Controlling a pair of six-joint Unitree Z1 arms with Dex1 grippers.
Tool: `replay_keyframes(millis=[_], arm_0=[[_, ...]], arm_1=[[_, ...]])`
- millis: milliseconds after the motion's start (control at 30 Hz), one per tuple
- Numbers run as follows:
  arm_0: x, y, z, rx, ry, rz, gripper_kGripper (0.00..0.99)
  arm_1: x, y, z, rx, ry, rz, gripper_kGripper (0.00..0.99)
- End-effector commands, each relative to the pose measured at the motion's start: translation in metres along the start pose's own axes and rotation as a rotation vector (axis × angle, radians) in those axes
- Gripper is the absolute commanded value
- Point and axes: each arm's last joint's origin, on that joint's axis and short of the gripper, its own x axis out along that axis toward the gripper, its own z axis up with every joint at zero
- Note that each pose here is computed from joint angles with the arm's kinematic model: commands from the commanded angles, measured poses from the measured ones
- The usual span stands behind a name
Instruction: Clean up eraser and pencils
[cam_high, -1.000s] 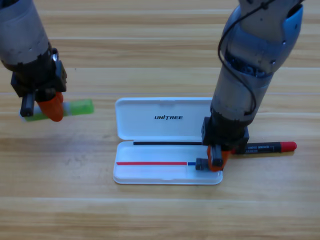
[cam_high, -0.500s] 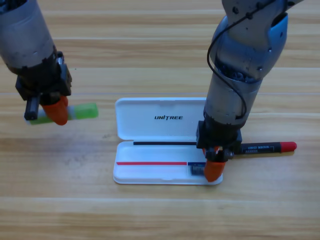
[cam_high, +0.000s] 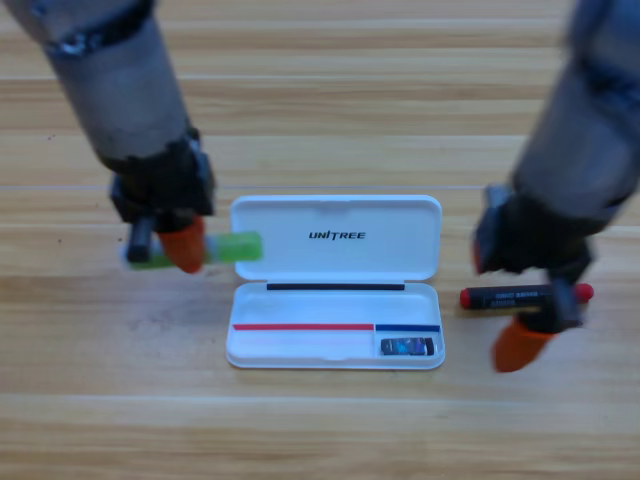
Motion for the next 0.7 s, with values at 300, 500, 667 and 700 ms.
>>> replay_keyframes(millis=[300, 500, 667, 700], arm_0=[[0.081, -0.008, 0.069, 0.11, 0.073, -0.126, 0.0], [0.096, -0.007, 0.079, 0.121, 0.081, -0.137, 0.0], [0.103, -0.008, 0.083, 0.122, 0.083, -0.142, 0.0], [0.104, -0.008, 0.084, 0.123, 0.083, -0.144, 0.0]], arm_1=[[0.067, -0.095, -0.079, 0.055, 0.108, -0.032, 0.977], [0.099, -0.114, -0.079, 0.021, 0.135, -0.011, 0.946], [0.107, -0.116, -0.078, 0.008, 0.123, 0.014, 0.922], [0.108, -0.116, -0.077, 0.007, 0.12, 0.018, 0.922]])
